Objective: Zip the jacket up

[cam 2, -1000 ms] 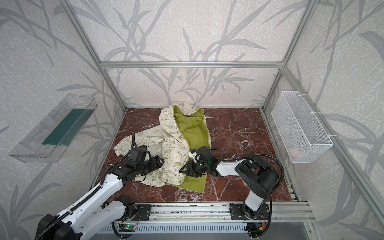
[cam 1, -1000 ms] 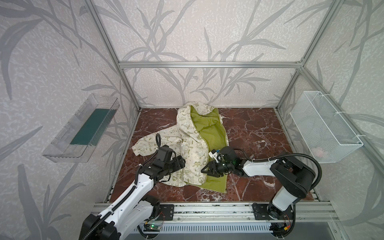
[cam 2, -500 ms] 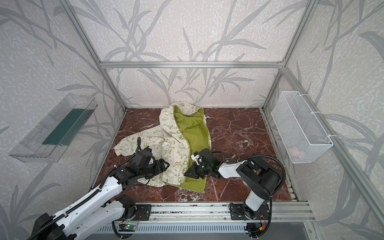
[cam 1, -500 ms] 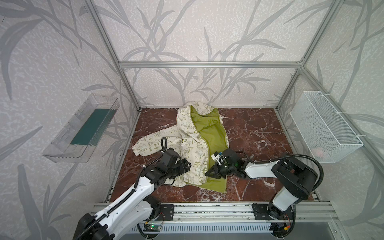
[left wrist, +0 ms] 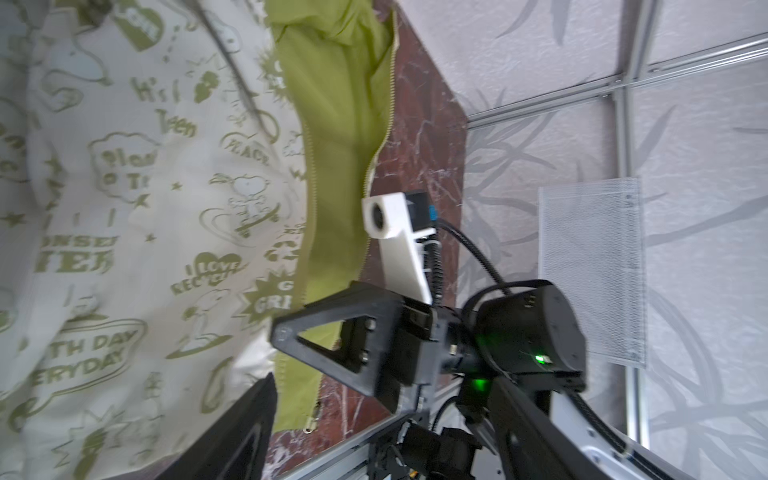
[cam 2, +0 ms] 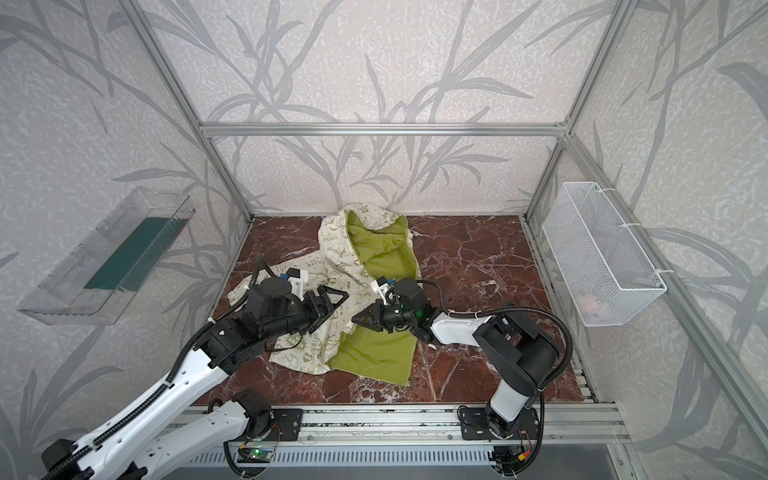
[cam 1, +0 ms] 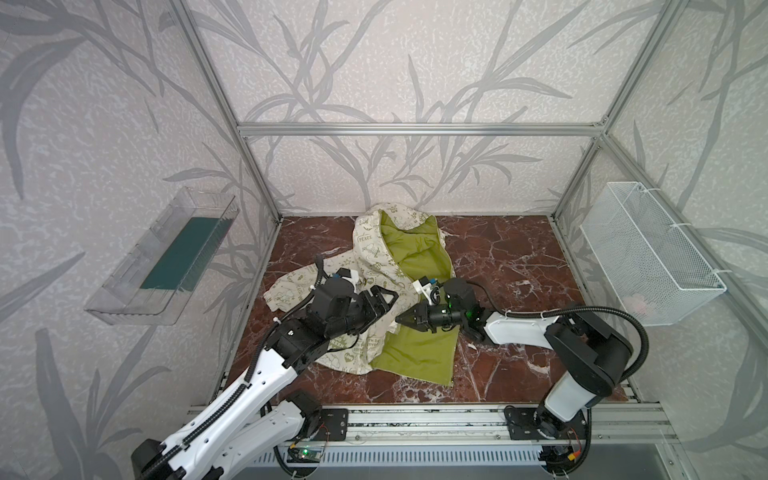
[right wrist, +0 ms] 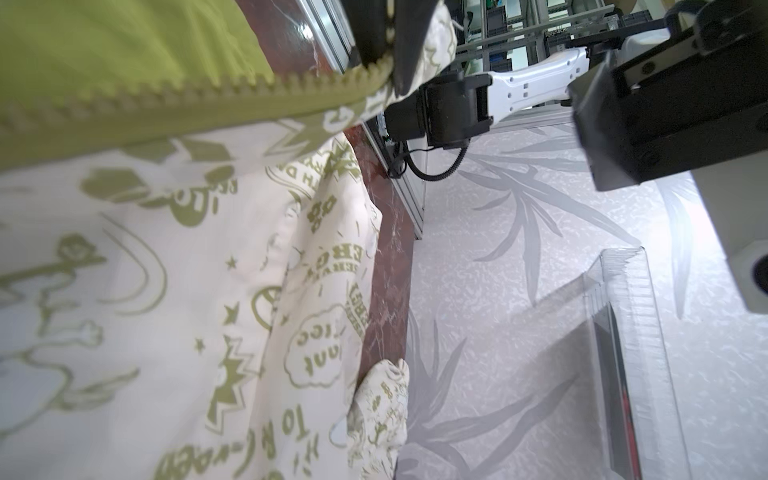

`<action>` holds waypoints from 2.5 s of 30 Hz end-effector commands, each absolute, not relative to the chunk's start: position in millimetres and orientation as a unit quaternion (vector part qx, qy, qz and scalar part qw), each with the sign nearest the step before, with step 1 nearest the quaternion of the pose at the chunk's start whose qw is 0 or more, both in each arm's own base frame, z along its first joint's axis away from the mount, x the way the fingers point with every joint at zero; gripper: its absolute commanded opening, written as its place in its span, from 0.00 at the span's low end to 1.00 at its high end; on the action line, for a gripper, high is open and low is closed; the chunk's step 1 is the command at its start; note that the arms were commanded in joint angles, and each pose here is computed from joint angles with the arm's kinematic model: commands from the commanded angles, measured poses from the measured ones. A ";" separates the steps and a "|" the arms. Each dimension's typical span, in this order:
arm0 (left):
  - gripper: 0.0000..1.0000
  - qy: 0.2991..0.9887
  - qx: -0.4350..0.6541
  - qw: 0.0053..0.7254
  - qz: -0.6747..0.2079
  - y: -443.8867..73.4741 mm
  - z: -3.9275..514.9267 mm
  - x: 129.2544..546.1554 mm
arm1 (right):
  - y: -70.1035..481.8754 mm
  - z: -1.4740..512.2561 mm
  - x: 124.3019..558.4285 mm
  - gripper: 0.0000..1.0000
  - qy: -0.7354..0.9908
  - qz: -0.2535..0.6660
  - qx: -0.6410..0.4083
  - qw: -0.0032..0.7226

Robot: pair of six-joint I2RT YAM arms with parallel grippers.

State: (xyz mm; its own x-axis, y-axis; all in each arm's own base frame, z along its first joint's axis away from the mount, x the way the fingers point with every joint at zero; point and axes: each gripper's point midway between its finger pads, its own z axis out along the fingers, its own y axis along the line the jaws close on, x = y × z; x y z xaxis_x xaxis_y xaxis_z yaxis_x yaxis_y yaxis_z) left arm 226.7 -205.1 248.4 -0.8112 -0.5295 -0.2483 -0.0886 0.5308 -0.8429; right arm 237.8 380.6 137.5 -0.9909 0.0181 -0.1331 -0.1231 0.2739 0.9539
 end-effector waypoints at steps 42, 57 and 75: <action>0.72 0.772 -0.316 0.228 -0.503 -200.4 168.8 241.0 | 349.9 186.8 222.1 0.00 0.751 0.653 -0.039 0.093; 0.80 0.783 -0.313 0.196 -0.501 -205.3 160.3 231.8 | 350.0 188.2 230.6 0.00 0.743 0.660 -0.036 0.105; 0.82 0.748 -0.340 0.189 -0.537 -211.2 155.8 233.6 | 362.1 186.9 242.9 0.00 0.699 0.709 -0.013 0.092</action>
